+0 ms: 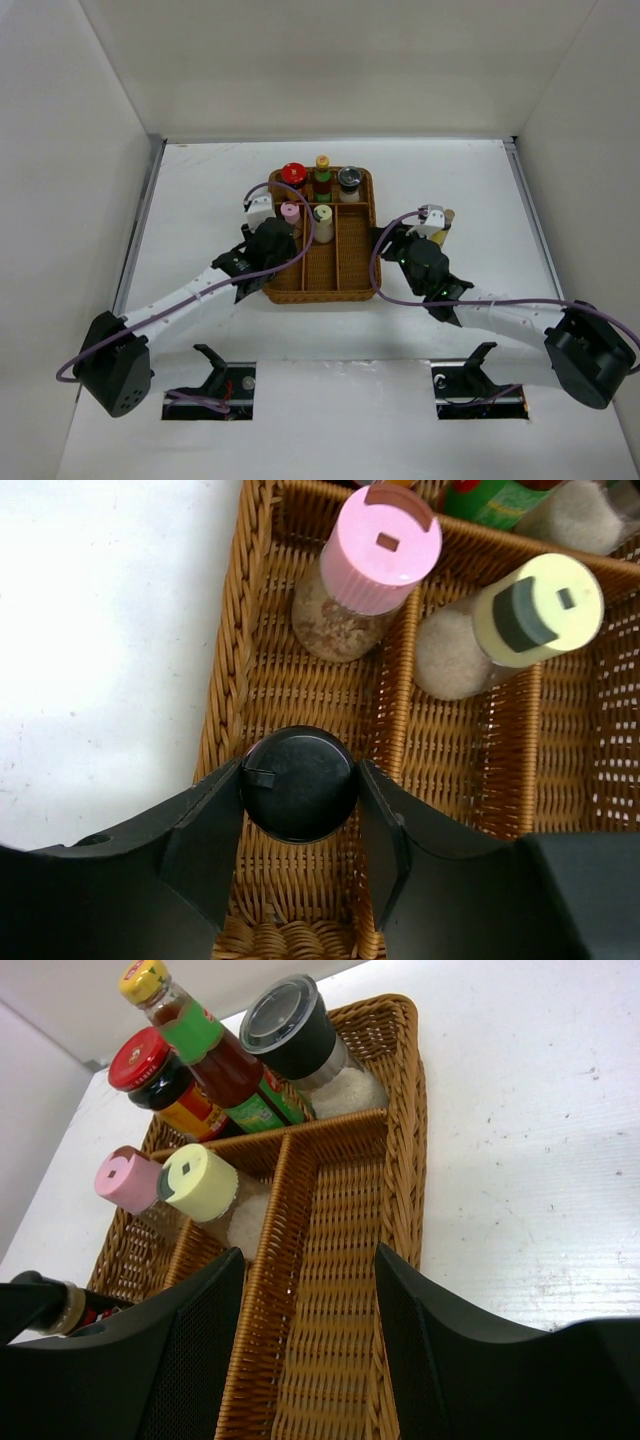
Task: Organize the condiment bottles
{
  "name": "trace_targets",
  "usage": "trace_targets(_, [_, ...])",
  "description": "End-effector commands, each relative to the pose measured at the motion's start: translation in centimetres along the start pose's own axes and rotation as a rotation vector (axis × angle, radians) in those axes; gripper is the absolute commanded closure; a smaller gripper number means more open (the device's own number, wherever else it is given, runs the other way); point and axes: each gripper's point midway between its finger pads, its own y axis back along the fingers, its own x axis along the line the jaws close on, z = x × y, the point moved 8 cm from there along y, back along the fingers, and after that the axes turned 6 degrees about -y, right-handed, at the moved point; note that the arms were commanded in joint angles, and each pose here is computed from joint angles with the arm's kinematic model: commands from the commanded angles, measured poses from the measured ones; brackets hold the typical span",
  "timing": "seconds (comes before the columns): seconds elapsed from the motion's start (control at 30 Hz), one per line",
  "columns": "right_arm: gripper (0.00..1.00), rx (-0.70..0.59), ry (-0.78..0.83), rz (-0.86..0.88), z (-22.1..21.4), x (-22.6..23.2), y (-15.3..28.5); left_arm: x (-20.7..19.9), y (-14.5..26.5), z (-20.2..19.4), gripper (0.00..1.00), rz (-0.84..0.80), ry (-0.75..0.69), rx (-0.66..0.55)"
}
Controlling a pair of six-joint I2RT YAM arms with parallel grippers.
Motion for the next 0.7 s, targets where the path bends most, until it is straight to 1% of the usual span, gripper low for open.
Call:
trace_targets(0.0, [0.41,-0.059,-0.038,0.049,1.8,1.7,0.0,-0.5,-0.4,0.6,0.65,-0.028,0.052,-0.036])
trace_targets(0.2, [0.40,-0.061,-0.034,0.046,1.8,1.7,0.0,-0.4,-0.8,0.1,0.56,-0.023,0.052,-0.025])
trace_targets(0.37, [0.40,-0.065,-0.038,0.048,1.9,1.7,0.1,-0.2,-0.6,0.4,0.49,-0.024,0.061,-0.038])
trace_targets(0.47, [0.40,-0.074,-0.036,0.047,2.2,1.7,0.2,0.0,-0.4,0.8,0.44,-0.024,0.073,-0.053])
trace_targets(0.6, [0.40,-0.073,-0.035,0.046,2.1,1.7,0.2,0.0,0.2,1.6,0.33,-0.030,0.074,-0.080])
trace_targets(0.67, [0.40,-0.080,-0.037,0.047,2.3,1.8,0.3,0.2,0.3,2.0,0.30,-0.026,0.081,-0.089])
